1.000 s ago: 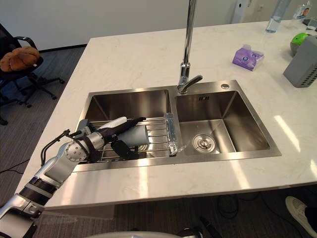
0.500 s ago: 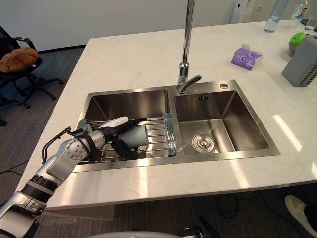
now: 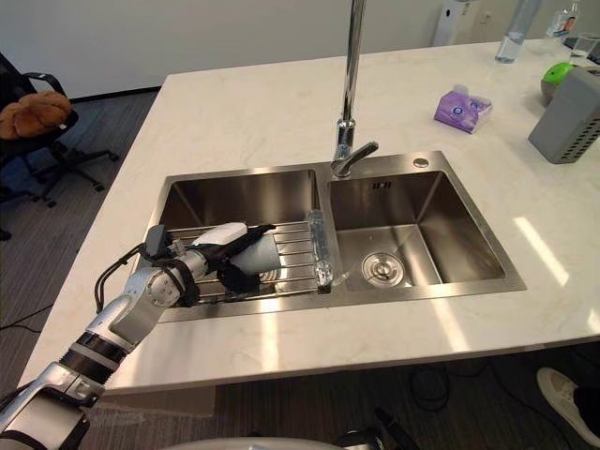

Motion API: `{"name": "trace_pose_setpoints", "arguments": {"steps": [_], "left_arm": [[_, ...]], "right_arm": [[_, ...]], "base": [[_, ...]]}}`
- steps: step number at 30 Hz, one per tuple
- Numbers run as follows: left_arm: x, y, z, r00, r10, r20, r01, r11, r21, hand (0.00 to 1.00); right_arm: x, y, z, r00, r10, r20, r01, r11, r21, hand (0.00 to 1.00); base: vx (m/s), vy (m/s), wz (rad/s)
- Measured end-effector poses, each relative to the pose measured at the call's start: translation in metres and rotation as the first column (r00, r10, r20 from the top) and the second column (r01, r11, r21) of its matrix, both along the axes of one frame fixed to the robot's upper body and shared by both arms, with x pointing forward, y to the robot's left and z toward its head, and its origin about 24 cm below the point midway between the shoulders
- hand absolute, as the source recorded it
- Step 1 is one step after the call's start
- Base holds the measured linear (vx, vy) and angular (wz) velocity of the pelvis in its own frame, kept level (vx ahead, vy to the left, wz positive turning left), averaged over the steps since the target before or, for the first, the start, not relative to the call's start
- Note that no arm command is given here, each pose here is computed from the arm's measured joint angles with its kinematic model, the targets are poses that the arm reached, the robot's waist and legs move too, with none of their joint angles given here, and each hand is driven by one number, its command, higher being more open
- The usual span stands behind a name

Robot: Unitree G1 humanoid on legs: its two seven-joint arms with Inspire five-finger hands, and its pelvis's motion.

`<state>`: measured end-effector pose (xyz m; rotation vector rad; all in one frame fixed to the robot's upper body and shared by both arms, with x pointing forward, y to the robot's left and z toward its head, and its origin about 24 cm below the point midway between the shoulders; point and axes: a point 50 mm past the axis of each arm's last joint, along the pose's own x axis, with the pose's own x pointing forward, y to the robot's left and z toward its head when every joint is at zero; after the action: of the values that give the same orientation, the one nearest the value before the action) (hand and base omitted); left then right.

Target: Walk over to the sink, pick up the cup, carry it to the dishwasher, place the cup inside the dishwasher, then close the dishwasher door

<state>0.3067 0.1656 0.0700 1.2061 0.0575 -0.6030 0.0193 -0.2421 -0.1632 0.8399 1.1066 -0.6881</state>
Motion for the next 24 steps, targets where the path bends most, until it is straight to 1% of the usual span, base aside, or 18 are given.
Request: {"name": "trace_pose_setpoints", "arguments": {"steps": [3,4,9,12,16,19,22,24], "left_arm": [[0.0,-0.001,-0.001,1.0,-0.001,0.002,0.001,1.0,0.022,1.0],[0.001,-0.002,-0.001,1.0,-0.001,0.002,0.001,0.999,0.032,0.0],[0.004,-0.006,-0.001,1.0,0.0,0.031,-0.003,0.996,0.091,0.0],[0.011,-0.002,-0.001,0.999,0.045,0.028,-0.047,0.994,0.1,0.0],[0.015,-0.003,0.006,0.996,0.035,0.083,-0.047,0.987,0.151,0.0],[0.013,-0.006,0.004,0.994,0.012,0.107,-0.027,0.99,0.14,0.0],[0.009,-0.009,-0.002,0.987,-0.013,0.162,-0.005,0.994,0.113,0.0],[0.007,-0.011,-0.006,0.981,-0.012,0.195,0.002,0.999,0.053,0.0]], "right_arm": [[0.002,0.001,0.0,1.0,0.017,0.0,-0.017,1.0,-0.002,1.0],[0.002,0.001,0.0,1.0,0.017,0.0,-0.017,1.0,-0.003,1.0],[0.002,0.001,0.0,1.0,0.018,0.001,-0.018,1.0,-0.004,1.0],[0.002,0.003,0.0,1.0,0.02,0.002,-0.02,1.0,-0.002,1.0],[0.004,0.006,-0.001,0.999,0.043,0.003,-0.043,0.999,0.0,1.0],[0.004,0.006,-0.001,0.999,0.053,0.003,-0.053,0.999,-0.001,1.0],[0.005,0.006,-0.001,0.998,0.057,0.008,-0.057,0.998,-0.008,1.0],[0.007,0.006,0.0,0.997,0.072,0.015,-0.072,0.997,-0.014,1.0]], "base": [[0.0,0.0,0.0],[0.0,0.0,0.0],[0.0,0.0,0.0],[0.0,0.0,-0.04],[0.0,0.0,-0.02],[0.0,0.0,0.0],[0.0,0.0,0.0],[0.0,0.0,0.0]]}}
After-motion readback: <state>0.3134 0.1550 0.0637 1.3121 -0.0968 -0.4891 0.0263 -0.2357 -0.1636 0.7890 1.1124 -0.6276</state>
